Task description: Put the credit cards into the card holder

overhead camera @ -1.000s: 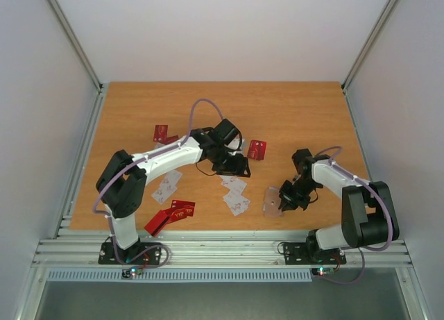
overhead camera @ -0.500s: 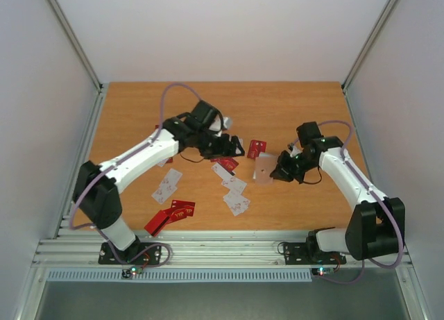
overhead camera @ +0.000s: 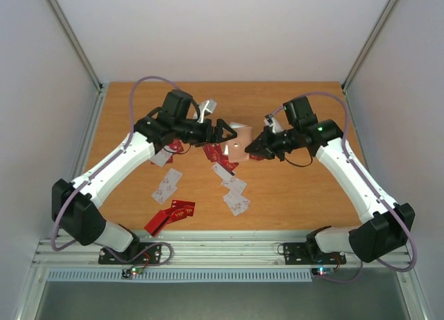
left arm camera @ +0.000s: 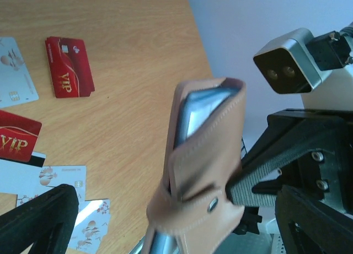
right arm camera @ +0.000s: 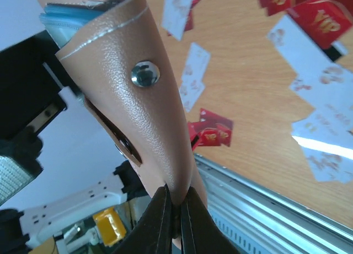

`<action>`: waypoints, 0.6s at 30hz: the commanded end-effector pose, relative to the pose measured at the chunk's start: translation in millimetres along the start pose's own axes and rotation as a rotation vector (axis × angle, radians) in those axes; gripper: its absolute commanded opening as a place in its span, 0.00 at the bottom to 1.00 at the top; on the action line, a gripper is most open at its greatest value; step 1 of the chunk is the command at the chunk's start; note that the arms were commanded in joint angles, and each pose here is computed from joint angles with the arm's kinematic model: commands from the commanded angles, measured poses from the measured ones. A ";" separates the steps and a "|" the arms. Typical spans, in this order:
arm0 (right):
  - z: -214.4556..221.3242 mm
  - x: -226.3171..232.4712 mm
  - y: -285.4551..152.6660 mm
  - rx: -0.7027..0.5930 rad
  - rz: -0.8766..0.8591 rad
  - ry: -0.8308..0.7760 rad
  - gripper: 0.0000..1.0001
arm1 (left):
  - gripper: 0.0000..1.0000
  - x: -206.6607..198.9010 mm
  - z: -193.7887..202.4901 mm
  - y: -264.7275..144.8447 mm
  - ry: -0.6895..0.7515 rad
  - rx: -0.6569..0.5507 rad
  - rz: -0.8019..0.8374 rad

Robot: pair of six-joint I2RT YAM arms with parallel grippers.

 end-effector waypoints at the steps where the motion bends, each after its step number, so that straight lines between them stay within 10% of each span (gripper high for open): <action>1: 16.8 39.5 0.4 0.059 -0.102 -0.077 0.01 | 0.98 -19.6 -14.5 -22.6 0.098 -0.093 0.079; 18: 25.5 68.4 15.5 0.063 -0.129 -0.111 0.10 | 0.57 -39.9 -2.1 -44.7 0.123 -0.165 0.183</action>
Point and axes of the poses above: each gripper's point midway between its finger pads, its own y axis out along the fingers, its own x axis along the line the jaws close on, z = x × y, the point moved 3 cm from there along -y, back along the fingers, and after that the axes turned 13 degrees about y, right-handed, at the moved point
